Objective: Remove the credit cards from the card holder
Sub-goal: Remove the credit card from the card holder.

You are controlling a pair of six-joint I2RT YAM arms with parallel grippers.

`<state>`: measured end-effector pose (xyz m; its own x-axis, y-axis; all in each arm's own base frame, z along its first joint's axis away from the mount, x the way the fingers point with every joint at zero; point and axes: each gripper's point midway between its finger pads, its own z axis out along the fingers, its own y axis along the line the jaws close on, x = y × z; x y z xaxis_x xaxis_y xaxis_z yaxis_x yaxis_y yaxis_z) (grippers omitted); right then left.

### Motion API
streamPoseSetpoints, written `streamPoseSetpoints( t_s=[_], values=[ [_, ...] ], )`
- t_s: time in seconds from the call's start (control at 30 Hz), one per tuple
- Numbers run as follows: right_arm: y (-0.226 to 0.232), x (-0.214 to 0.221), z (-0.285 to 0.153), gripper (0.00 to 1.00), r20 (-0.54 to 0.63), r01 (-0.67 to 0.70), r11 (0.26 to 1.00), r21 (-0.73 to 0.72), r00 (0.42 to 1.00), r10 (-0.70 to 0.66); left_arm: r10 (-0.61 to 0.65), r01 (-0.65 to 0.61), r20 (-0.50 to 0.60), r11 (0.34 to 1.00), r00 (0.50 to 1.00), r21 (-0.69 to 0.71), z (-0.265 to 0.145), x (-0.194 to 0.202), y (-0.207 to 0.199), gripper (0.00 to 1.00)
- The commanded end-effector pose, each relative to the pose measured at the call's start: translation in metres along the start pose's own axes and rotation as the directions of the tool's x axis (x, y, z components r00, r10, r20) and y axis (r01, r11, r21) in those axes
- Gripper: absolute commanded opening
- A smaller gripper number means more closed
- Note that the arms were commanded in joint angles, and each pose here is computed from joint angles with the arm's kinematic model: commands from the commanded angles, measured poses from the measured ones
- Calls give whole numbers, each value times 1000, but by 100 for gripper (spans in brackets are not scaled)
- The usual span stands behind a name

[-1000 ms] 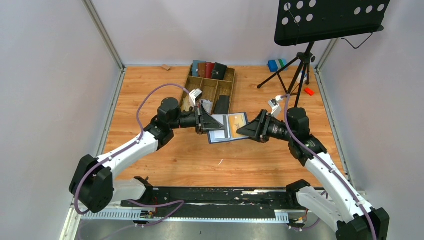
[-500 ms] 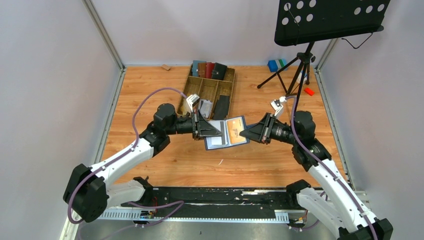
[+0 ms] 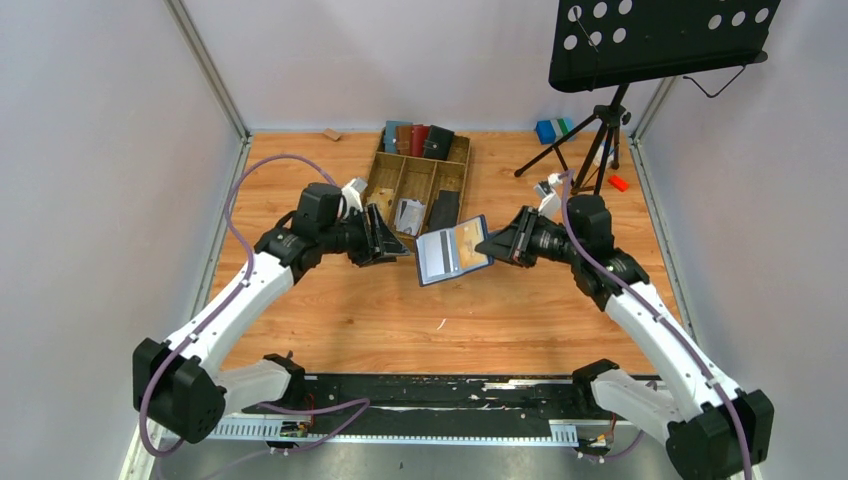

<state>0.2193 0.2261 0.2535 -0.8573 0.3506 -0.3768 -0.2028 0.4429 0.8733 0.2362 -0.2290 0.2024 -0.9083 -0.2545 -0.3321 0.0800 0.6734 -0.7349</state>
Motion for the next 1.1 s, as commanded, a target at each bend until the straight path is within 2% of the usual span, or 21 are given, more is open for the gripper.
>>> streamPoseSetpoints(
  t_s=[0.0,0.1,0.2,0.33,0.67,0.8,0.9,1.07],
  values=[
    [30,-16,5,0,-16,75,993,-95,997,-77,34,-59,76,929,997,364,-18,-9,-73,47],
    [31,-14,6,0,-17,55,992,-118,998,-57,22,-55,74,874,997,482,-26,-4,-99,43],
    [33,-10,3,0,-6,39,989,-141,999,-40,40,-60,49,859,998,508,-27,8,-110,42],
    [39,1,-1,0,-25,24,984,-175,999,-29,1,-7,11,826,1000,564,-20,26,-122,42],
    [56,5,-9,0,-8,-51,966,-255,999,50,-44,47,-21,798,999,601,-8,30,-126,50],
    [60,3,-8,0,-16,-79,956,-283,997,78,-72,94,-59,759,996,645,-7,29,-134,40],
    [64,1,-7,0,-21,-92,949,-300,996,90,-86,117,-79,733,993,670,-7,29,-137,38],
    [65,2,-9,0,-21,-102,947,-303,995,101,-89,128,-93,742,992,657,-2,28,-136,36]
  ],
)
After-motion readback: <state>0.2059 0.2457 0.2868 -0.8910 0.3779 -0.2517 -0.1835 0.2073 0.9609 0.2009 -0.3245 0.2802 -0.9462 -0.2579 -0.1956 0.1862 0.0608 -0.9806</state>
